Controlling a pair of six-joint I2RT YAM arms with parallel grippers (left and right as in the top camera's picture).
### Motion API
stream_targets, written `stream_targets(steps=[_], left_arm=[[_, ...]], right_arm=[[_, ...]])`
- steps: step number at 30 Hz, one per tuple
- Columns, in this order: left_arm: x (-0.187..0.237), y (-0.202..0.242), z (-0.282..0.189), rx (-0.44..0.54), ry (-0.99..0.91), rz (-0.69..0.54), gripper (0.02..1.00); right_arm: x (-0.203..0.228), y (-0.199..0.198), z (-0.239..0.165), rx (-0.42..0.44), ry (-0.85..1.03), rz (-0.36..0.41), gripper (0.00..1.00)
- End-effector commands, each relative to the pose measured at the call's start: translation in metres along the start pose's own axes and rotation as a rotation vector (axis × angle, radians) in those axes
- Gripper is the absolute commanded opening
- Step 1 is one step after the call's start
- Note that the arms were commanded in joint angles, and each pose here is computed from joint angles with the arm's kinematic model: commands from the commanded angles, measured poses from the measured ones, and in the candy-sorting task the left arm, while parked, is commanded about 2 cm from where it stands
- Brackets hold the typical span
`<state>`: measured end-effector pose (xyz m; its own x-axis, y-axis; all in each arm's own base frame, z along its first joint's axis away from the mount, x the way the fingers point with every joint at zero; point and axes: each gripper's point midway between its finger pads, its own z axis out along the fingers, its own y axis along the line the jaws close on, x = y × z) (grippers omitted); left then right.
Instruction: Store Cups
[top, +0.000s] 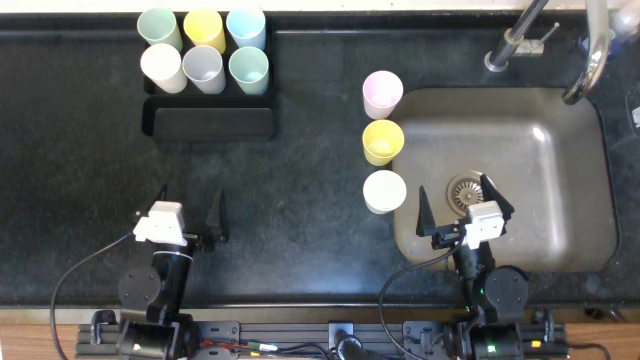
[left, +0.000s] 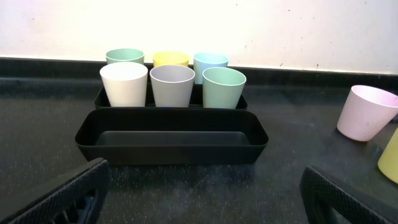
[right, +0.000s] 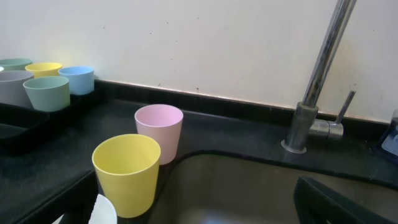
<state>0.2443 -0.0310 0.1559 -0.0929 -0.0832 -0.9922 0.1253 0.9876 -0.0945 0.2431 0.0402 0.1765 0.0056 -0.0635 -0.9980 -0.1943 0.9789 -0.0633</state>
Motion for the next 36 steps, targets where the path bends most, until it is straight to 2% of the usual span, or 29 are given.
stream_targets(steps=[1, 20, 24, 36], left_arm=[[-0.0007, 0.0036, -0.0005, -0.016, -0.004, 0.025, 1.000], [-0.0007, 0.0036, -0.0005, -0.016, -0.004, 0.025, 1.000], [-0.0020, 0.0120, -0.0008, -0.065, -0.011, 0.025, 1.000], [-0.0014, 0.0123, -0.0006, -0.066, -0.008, 0.024, 1.000]], right_arm=[[0.0028, 0.0012, 0.0002, -0.006, -0.002, 0.006, 0.996], [0.0028, 0.0012, 0.0002, -0.006, -0.002, 0.006, 0.998], [0.0028, 0.0012, 0.0002, -0.006, -0.002, 0.006, 0.998], [0.0028, 0.0012, 0.0002, -0.006, -0.002, 0.006, 0.998]])
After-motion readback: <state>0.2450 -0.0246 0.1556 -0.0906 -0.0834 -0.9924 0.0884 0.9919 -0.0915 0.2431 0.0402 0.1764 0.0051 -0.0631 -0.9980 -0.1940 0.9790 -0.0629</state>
